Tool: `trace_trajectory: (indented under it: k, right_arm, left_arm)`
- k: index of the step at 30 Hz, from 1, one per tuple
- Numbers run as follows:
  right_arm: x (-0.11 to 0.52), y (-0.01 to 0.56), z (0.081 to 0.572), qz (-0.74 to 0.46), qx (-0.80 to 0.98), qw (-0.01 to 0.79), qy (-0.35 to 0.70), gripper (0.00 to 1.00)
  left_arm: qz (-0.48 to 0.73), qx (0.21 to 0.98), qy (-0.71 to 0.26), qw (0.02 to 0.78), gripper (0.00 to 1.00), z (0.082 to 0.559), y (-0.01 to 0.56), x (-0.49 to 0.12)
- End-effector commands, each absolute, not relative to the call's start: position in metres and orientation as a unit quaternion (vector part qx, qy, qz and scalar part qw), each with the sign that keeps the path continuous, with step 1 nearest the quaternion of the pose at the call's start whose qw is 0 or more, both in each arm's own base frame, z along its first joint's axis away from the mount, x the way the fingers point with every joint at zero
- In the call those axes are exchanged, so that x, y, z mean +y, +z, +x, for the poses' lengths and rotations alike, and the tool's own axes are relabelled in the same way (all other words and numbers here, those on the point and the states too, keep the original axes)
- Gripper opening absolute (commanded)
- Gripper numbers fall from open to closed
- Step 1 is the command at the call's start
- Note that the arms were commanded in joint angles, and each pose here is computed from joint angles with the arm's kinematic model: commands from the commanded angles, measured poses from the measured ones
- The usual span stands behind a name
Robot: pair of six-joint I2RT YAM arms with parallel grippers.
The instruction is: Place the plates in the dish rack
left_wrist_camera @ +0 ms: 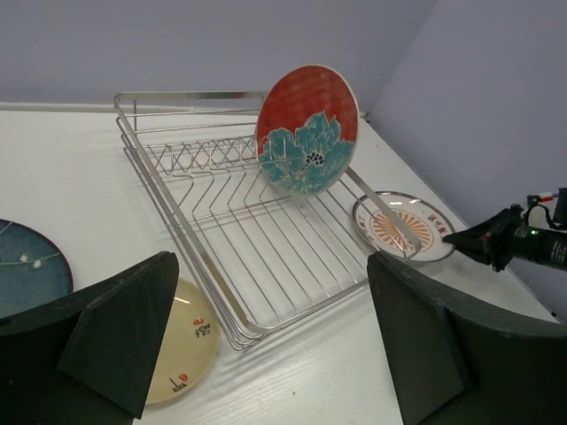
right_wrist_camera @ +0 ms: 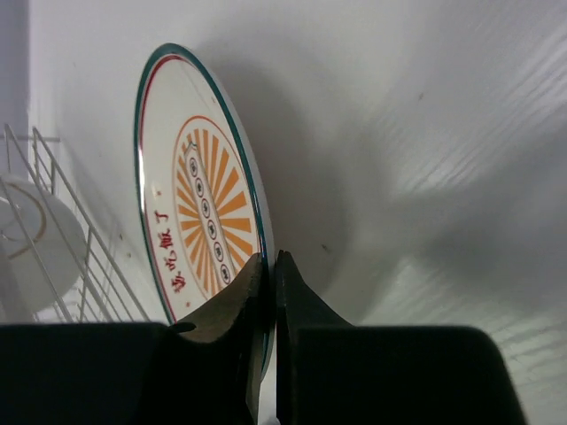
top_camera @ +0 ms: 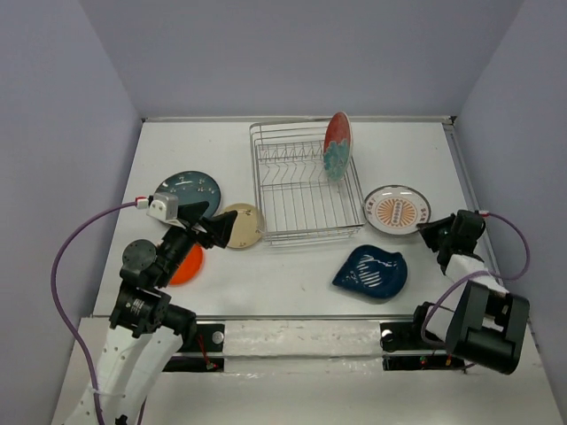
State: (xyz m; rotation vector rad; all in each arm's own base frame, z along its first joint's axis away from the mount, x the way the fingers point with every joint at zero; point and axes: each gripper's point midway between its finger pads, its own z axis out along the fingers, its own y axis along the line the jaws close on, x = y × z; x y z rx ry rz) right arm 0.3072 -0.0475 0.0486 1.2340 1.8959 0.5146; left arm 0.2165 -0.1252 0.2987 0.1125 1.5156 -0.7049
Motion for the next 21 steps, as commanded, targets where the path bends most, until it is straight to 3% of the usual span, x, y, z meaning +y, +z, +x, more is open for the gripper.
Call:
trace_trajectory:
  k: [1,7,11,13,16,17,21]
  right_arm:
    - [-0.097,0.11,0.308,0.511,0.681,0.511,0.114,0.07]
    - [-0.113,0.233,0.298,0.457,0.624,0.63,0.077,0.07]
    - [-0.099,0.32,0.304,0.411,0.59,0.684,0.126,0.07]
    - [-0.077,0.374,0.312,0.36,0.584,0.708,0.169,0.07]
    - [-0.028,0.406,0.338,0.301,0.611,0.702,0.211,0.07]
    - [-0.017,0.445,0.339,0.27,0.6,0.726,0.198,0.07]
    - [0.057,0.464,0.377,0.198,0.657,0.707,0.172,0.07]
  left_arm:
    - [0.057,0.652,-0.318,0.685,0.99,0.214,0.318,-0.126]
    - [0.059,0.653,-0.32,0.684,0.99,0.215,0.319,-0.127]
    - [0.06,0.656,-0.321,0.681,0.99,0.216,0.316,-0.128]
    - [0.06,0.656,-0.321,0.68,0.99,0.216,0.316,-0.129]
    - [0.056,0.656,-0.318,0.683,0.99,0.217,0.317,-0.127]
    - [0.049,0.656,-0.314,0.685,0.99,0.218,0.317,-0.125]
    - [0.026,0.664,-0.294,0.687,0.99,0.223,0.314,-0.115]
